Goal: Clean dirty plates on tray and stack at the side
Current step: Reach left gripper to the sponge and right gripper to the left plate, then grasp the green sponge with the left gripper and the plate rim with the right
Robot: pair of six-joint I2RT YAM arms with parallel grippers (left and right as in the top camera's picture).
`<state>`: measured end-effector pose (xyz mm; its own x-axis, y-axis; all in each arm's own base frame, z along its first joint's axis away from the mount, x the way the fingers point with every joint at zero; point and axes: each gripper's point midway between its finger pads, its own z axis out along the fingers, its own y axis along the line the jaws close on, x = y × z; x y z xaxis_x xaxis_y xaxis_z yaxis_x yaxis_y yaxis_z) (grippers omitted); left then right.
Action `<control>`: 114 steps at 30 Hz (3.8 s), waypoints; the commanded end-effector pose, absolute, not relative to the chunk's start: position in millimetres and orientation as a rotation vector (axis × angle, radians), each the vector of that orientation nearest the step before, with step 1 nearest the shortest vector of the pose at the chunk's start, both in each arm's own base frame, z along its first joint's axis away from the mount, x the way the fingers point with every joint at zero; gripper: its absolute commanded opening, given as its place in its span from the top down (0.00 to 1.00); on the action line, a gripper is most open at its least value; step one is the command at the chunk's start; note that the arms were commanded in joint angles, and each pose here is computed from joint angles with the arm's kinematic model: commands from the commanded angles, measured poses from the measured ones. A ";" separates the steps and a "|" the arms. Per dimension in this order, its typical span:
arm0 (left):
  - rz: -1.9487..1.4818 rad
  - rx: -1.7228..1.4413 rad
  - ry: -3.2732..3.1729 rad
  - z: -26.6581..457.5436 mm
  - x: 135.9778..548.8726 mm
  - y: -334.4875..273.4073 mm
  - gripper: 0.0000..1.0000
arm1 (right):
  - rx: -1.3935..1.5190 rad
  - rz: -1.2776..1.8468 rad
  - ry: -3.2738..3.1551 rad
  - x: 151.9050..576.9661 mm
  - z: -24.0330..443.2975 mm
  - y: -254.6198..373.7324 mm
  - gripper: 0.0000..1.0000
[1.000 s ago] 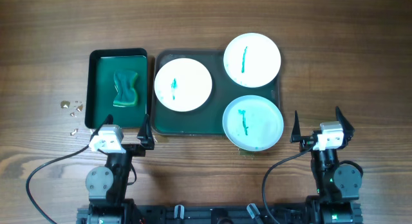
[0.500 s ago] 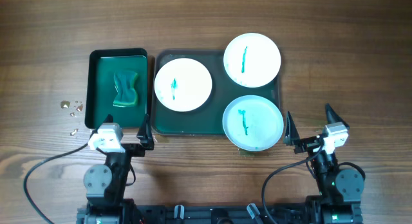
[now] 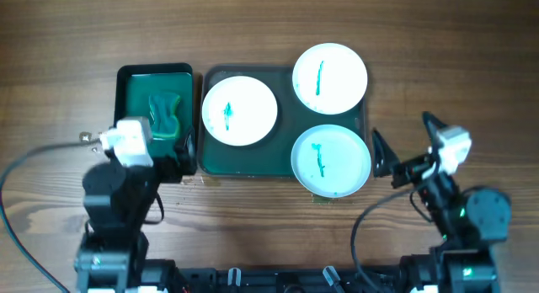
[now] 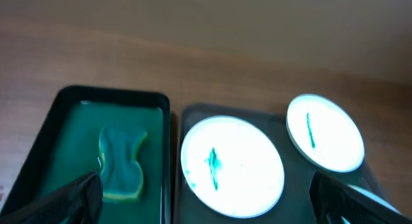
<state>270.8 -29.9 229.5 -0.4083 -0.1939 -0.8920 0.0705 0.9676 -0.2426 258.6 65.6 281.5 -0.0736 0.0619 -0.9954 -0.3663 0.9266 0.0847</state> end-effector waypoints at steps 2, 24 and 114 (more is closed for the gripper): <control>-0.320 -0.090 2.056 254.0 285.5 -34.3 0.00 | -0.304 0.507 1.748 279.7 307.5 87.3 0.00; -0.472 -0.121 2.510 211.3 314.5 -56.0 0.00 | -0.152 0.934 2.692 367.8 165.1 127.6 0.18; -0.439 -0.459 2.733 113.3 404.2 -46.8 0.96 | -0.067 0.531 3.003 387.4 -13.1 269.1 0.96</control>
<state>406.9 -10.3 117.8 -0.8799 -0.3310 -0.3409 -0.2449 0.9307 -0.2716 394.0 272.2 2.9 -0.9908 -0.0198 -0.1336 -0.0676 0.9289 0.3641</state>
